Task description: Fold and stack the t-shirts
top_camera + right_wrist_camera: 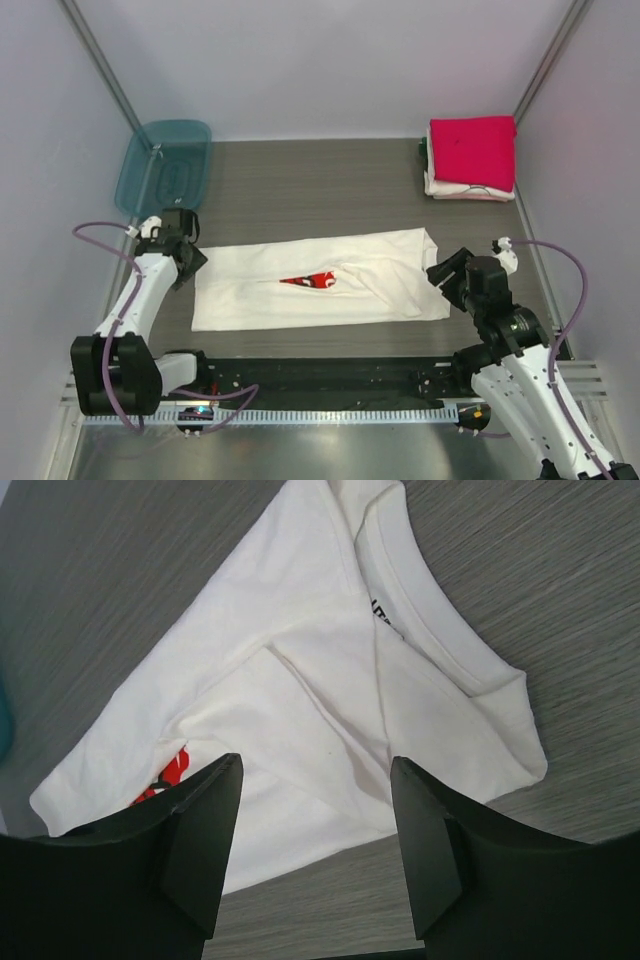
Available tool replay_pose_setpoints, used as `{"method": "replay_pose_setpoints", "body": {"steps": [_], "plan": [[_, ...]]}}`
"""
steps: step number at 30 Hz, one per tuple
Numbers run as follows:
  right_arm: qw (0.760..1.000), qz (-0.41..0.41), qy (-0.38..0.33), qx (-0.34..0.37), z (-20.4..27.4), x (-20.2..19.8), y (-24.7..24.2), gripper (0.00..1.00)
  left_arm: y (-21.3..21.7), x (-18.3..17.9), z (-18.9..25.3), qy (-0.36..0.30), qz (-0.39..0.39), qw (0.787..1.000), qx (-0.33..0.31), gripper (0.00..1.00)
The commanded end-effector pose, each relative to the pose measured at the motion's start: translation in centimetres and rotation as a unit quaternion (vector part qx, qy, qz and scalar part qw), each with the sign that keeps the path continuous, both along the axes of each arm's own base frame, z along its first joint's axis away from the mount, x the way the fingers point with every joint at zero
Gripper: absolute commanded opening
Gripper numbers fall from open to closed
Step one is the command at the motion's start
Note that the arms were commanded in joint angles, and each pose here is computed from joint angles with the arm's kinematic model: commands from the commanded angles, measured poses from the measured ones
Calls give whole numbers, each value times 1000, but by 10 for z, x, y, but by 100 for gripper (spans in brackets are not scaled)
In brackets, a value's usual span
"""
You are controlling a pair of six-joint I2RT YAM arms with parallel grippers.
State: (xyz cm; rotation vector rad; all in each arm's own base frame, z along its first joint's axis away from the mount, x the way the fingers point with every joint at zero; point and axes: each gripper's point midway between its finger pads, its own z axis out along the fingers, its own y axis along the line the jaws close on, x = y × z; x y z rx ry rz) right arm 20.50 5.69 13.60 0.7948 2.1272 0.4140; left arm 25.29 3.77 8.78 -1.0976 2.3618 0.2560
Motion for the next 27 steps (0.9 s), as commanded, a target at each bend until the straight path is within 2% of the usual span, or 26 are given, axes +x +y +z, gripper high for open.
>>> {"method": "replay_pose_setpoints", "body": {"steps": [1,5,7,9,12,14,15,22,25,26,27], "plan": [[999,-28,-31,24,15,8,-1,67,11,9,29,-77,35,996,4,56],[999,39,-16,29,11,27,25,66,-2,29,38,-96,-7,995,-20,57],[997,61,23,34,-7,39,38,66,-11,38,34,-85,-34,995,-31,56],[994,75,71,40,-28,44,50,65,-30,48,23,-55,-76,995,-33,55],[991,82,92,47,-40,51,64,64,-59,57,-2,1,-141,989,-33,55],[989,76,121,41,-57,54,67,64,-78,62,-16,32,-176,982,-57,53],[987,72,136,42,-64,54,69,64,-80,56,-37,74,-177,980,-61,52],[971,63,232,-2,-119,65,62,66,-79,31,-79,170,-169,969,-65,50],[968,72,238,-4,-125,88,64,66,-81,19,-89,202,-170,962,-67,48],[972,74,224,-1,-116,107,67,66,-83,14,-90,208,-168,961,-68,47],[967,74,245,-8,-131,113,66,66,-85,10,-90,210,-167,960,-76,47]]}}
